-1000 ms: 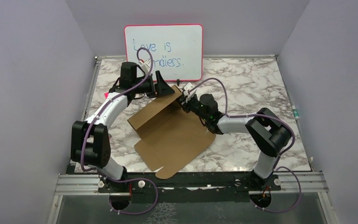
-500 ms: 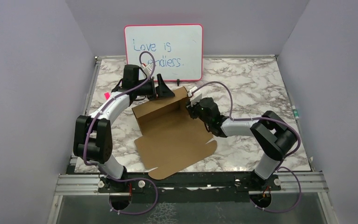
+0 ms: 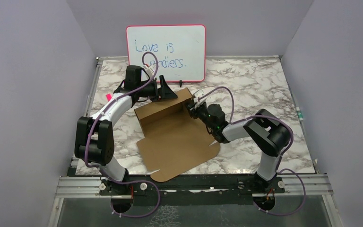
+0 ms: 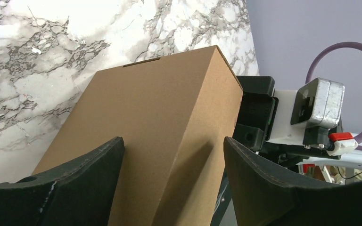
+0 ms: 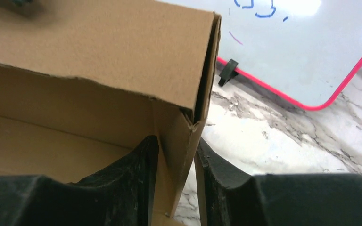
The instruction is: Fold the paper box
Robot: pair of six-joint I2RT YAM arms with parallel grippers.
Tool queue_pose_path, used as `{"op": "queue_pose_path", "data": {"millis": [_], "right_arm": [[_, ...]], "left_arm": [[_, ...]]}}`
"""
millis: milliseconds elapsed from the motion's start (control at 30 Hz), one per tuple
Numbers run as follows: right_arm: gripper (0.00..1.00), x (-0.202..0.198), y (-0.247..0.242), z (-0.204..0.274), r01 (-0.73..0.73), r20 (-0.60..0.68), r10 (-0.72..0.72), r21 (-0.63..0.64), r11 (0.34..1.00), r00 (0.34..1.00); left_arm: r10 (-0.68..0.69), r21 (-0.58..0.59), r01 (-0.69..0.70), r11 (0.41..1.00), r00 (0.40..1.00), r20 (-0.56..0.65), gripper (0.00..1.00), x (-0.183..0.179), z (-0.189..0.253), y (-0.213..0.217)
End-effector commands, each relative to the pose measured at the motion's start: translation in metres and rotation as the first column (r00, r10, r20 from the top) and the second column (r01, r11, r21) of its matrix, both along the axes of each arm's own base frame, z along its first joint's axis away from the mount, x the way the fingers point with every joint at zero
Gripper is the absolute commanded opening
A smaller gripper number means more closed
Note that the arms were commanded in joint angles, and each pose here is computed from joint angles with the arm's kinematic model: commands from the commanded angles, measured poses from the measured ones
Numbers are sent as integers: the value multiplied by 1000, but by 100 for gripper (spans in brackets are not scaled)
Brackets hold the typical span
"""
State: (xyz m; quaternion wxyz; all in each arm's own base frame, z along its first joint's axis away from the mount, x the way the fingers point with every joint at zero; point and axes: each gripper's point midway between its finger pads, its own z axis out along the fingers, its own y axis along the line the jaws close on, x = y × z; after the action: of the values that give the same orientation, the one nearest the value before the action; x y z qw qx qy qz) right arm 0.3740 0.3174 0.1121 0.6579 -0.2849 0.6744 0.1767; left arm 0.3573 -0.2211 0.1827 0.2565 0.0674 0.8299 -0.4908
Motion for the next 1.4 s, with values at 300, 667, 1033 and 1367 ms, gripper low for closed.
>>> {"op": "queue_pose_path", "data": {"millis": [300, 667, 1033, 1367], "right_arm": [[35, 29, 2, 18, 82, 118, -90, 69, 994, 989], [25, 54, -23, 5, 292, 86, -297, 61, 954, 951], [13, 58, -32, -11, 359, 33, -359, 27, 933, 933], [42, 26, -20, -6, 175, 26, -175, 14, 984, 984]], "left_arm": [[-57, -30, 55, 998, 997, -43, 81, -18, -7, -7], [-91, -55, 89, 995, 996, -27, 81, -33, 1, -19], [-70, -35, 71, 997, 998, 3, 81, -33, 4, -16], [-19, 61, 18, 998, 1000, 9, 80, -24, -9, -6]]}}
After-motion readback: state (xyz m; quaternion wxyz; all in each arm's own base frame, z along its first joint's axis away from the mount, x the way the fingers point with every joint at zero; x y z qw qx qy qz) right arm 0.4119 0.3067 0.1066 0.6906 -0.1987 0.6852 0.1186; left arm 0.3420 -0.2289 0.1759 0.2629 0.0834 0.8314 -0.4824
